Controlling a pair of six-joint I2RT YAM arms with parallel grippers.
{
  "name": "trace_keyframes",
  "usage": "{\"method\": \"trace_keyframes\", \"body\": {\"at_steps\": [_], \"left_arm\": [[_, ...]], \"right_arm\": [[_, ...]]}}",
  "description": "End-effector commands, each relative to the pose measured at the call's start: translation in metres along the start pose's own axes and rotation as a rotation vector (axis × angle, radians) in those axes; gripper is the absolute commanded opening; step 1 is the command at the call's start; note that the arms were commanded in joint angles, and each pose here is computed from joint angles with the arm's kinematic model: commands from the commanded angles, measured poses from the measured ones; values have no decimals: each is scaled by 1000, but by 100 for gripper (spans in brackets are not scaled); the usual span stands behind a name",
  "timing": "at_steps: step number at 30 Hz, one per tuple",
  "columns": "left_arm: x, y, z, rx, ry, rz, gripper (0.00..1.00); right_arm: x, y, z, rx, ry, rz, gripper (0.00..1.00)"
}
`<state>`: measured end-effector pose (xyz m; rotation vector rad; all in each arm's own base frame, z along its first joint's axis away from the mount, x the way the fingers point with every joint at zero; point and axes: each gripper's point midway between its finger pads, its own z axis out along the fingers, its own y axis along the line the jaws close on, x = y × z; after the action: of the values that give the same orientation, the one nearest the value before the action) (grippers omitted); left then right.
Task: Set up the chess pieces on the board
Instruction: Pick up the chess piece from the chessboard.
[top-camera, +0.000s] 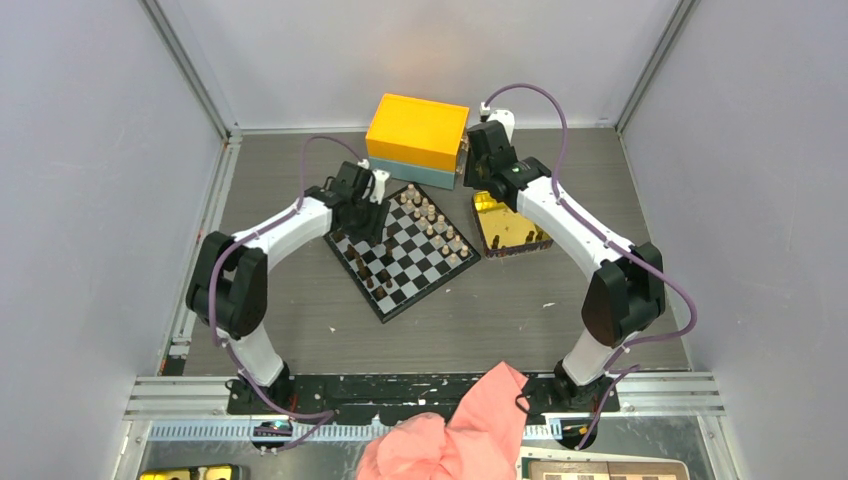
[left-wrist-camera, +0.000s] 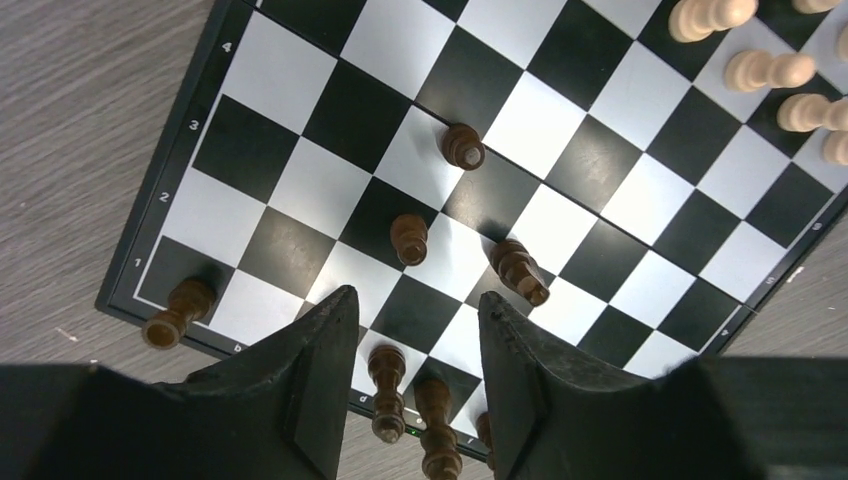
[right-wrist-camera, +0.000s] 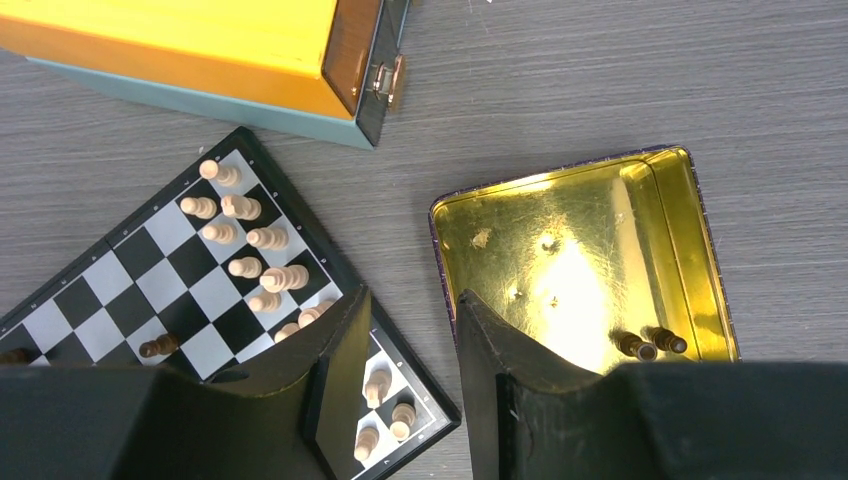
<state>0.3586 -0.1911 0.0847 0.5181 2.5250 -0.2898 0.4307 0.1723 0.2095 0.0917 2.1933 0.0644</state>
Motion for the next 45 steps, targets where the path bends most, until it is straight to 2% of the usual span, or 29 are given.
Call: {"method": "trace_keyframes", "body": {"at_steps": [1, 19, 34, 38, 45], "left_arm": [[-25, -3, 7, 15, -59, 33, 48], [-25, 0, 36, 10, -17, 22, 37], [-17, 7, 30, -28, -5, 12, 33], [-16, 7, 30, -32, 0, 10, 30], [-16, 8, 29, -34, 3, 8, 14]], "right_arm": [[-16, 2, -5, -18, -56, 34, 43], [-13, 5, 4, -21, -41, 23, 43], [-10, 5, 9, -19, -27, 24, 43], [-8, 5, 10, -16, -26, 24, 43], [-7, 5, 12, -12, -19, 22, 43]]}}
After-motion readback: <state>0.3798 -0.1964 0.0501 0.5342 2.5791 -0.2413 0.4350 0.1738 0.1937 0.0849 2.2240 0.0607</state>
